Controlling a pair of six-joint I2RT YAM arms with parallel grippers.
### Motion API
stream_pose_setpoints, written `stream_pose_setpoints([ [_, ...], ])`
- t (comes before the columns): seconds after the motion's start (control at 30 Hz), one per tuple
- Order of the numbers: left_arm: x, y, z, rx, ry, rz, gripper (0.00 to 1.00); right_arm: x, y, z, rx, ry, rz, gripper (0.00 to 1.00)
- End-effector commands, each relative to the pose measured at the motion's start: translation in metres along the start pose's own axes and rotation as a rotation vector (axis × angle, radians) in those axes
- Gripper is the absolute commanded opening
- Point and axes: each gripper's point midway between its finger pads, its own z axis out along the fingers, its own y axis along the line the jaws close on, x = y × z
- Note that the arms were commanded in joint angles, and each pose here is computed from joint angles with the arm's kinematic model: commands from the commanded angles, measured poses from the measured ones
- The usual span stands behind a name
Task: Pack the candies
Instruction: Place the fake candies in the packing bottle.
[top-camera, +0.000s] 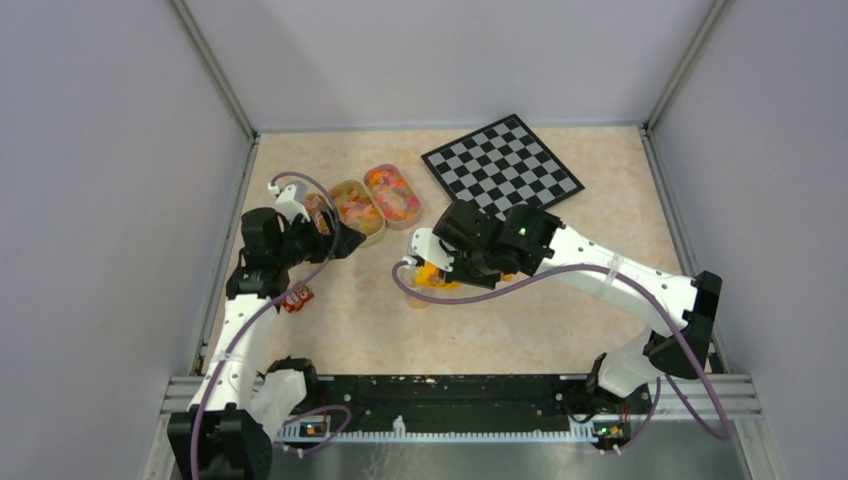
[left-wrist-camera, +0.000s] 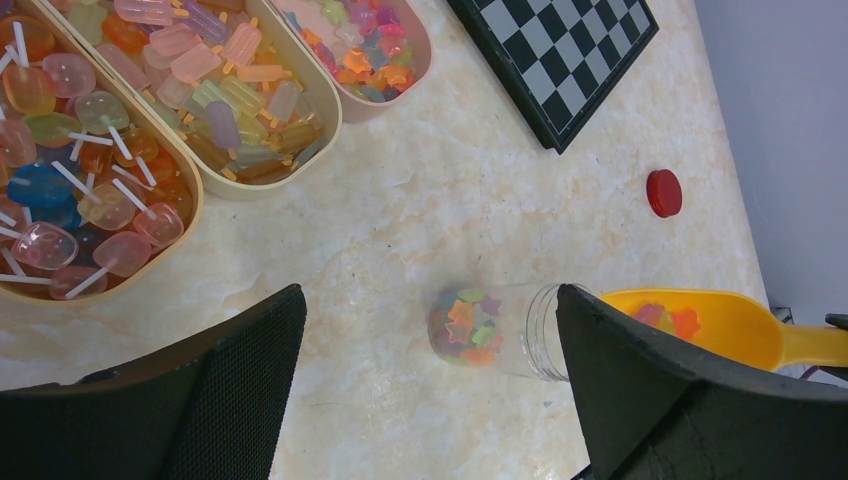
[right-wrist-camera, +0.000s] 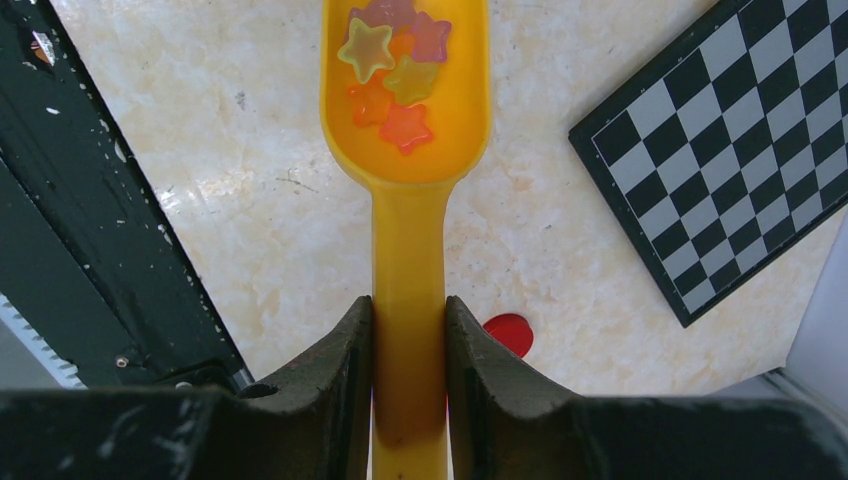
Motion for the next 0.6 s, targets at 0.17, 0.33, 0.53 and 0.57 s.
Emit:
stream_pose_setpoints([
  [0.17, -0.004, -0.0068, -0.0031, 0.027, -0.025, 0.041, 0.99, -0.0146, -0.0088, -0.0152, 0.047, -0.056, 0.005, 0.0],
  [0.33, -0.004, -0.0069, -0.0031, 0.027, -0.025, 0.041, 0.99, -0.0163, -0.0121, -0.0191, 0.061, -0.061, 0.005, 0.0],
  [0.53, -0.0039, -0.007, -0.0029, 0.029, -0.024, 0.041, 0.99, -0.0176, -0.0131, -0.0224, 0.065, -0.068, 0.002, 0.0],
  [0.57, -0.0043, -0.0074, -0.0029, 0.03, -0.024, 0.041, 0.99, -0.0175, -0.0128, -0.0226, 0.063, -0.068, 0.003, 0.0],
])
